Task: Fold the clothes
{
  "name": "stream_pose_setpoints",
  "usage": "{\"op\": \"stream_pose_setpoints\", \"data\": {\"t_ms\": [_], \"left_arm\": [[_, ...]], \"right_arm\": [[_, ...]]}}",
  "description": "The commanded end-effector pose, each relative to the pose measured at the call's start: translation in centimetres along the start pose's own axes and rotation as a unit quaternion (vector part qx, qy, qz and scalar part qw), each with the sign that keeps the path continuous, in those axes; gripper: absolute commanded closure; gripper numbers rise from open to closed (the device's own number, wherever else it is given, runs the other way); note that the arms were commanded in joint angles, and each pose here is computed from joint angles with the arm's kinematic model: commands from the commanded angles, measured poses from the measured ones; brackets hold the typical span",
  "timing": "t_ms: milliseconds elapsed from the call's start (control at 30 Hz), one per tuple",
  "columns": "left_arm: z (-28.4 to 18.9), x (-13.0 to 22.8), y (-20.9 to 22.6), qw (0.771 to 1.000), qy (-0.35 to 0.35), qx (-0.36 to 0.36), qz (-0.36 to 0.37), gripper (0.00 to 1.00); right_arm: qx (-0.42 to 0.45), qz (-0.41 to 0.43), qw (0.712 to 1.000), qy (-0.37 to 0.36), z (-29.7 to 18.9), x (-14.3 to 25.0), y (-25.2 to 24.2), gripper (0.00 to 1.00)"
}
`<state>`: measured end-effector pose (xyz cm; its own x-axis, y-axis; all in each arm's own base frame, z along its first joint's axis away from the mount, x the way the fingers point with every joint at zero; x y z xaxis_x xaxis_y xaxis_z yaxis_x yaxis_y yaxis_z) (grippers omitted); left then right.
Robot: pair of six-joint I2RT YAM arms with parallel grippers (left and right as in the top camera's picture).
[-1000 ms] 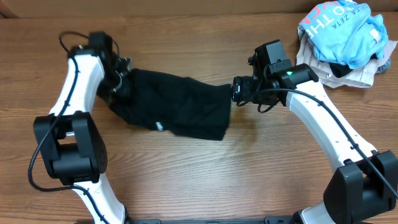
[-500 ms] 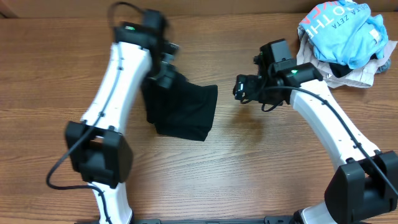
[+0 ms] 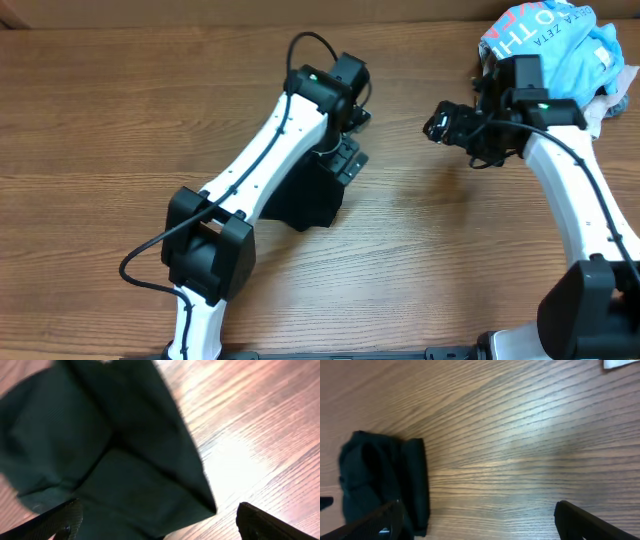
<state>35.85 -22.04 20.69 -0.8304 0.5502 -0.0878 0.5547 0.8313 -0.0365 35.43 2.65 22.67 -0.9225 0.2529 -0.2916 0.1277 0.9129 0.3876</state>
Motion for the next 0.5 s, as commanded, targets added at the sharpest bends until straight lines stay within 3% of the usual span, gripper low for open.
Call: {"op": "stream_pose_setpoints", "data": {"t_ms": [0,233,467], "left_arm": [[-3.9,-1.2,2.6,0.997,-0.053,-0.005,-0.056,0.0],[-12.1,-0.9,8.7,0.977,-0.156,-0.022,-0.143,0.0],[-12.7,0.7,12.9,0.968,-0.155,-0.018,-0.195,0.0]], "right_arm": [[-0.052,-0.038,0.998,-0.008,-1.5,0.1,1.6,0.0],[-0.043,-0.069,0.996,0.032,1.2,1.9,5.1,0.0],[-0.043,-0.057,0.993,0.095,6.9,3.9,8.1,0.0]]}}
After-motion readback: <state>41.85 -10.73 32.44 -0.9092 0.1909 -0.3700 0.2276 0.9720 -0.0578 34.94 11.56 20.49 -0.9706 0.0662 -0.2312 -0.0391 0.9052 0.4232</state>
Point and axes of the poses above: each gripper's point midway between its finger pads, its own z axis out along the fingers, its own y axis along the line the jaws close on, x = y × z, the point moved 9 cm from there along -z, back along the fingers, and after that the axes turned 3 degrees about -z, right-handed, at the moved point
